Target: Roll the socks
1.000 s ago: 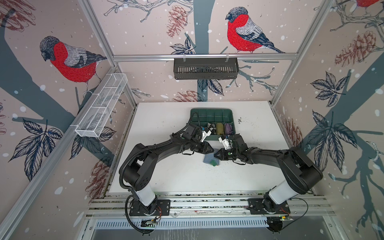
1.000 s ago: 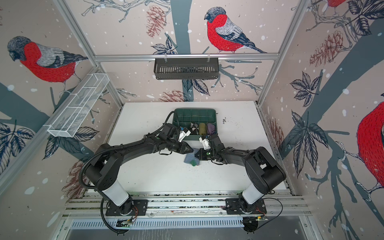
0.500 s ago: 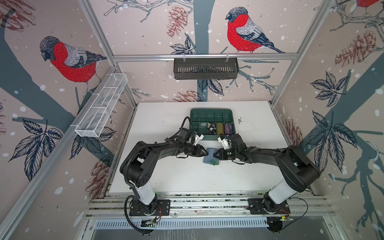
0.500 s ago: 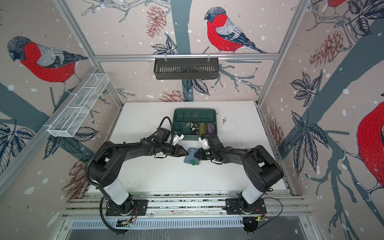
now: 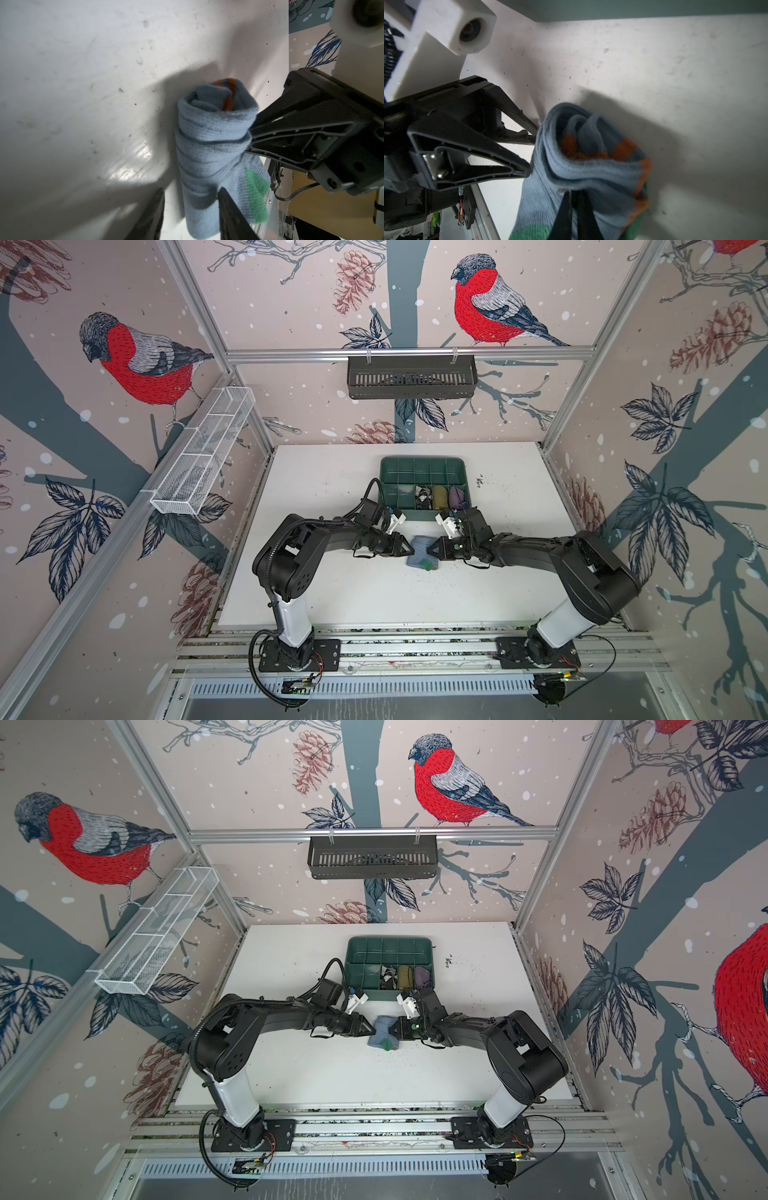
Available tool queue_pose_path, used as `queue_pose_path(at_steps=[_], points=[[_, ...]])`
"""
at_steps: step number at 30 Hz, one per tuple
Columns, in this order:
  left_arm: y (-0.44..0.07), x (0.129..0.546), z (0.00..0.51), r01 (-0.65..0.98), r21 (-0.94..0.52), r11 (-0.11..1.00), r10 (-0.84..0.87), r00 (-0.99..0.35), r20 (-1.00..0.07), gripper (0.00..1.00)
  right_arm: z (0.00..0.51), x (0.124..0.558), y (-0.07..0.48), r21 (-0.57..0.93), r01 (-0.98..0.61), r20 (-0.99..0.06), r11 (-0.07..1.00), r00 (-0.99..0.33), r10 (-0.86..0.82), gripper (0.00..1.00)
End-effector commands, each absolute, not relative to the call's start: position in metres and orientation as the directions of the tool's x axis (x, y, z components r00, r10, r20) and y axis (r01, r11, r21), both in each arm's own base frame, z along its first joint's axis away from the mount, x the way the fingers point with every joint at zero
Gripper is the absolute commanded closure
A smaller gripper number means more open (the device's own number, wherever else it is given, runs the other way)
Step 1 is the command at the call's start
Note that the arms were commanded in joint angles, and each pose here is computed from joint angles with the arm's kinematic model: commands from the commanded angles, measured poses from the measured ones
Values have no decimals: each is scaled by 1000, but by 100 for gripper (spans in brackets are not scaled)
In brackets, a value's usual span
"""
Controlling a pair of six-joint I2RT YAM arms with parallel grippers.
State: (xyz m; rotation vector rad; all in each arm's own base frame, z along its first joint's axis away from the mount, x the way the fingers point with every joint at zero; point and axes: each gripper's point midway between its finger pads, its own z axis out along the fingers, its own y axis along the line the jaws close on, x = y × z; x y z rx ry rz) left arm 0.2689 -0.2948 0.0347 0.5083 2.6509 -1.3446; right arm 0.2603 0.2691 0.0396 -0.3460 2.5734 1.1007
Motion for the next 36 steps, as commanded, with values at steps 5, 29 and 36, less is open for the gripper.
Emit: queue_pose_path(at_steps=[5,29,36], points=[[-305,267,38,375,-801,466,248,-925,-288,57,27,257,259,617,-310,-352,724,-931,-98,89],[-328,256,25,353,-847,397,274,-927,-258,57,27,257,265,623,-316,-352,716,-930,-104,90],[-334,256,24,345,-859,379,266,-929,-256,58,28,256,266,626,-318,-356,712,-929,-103,90]])
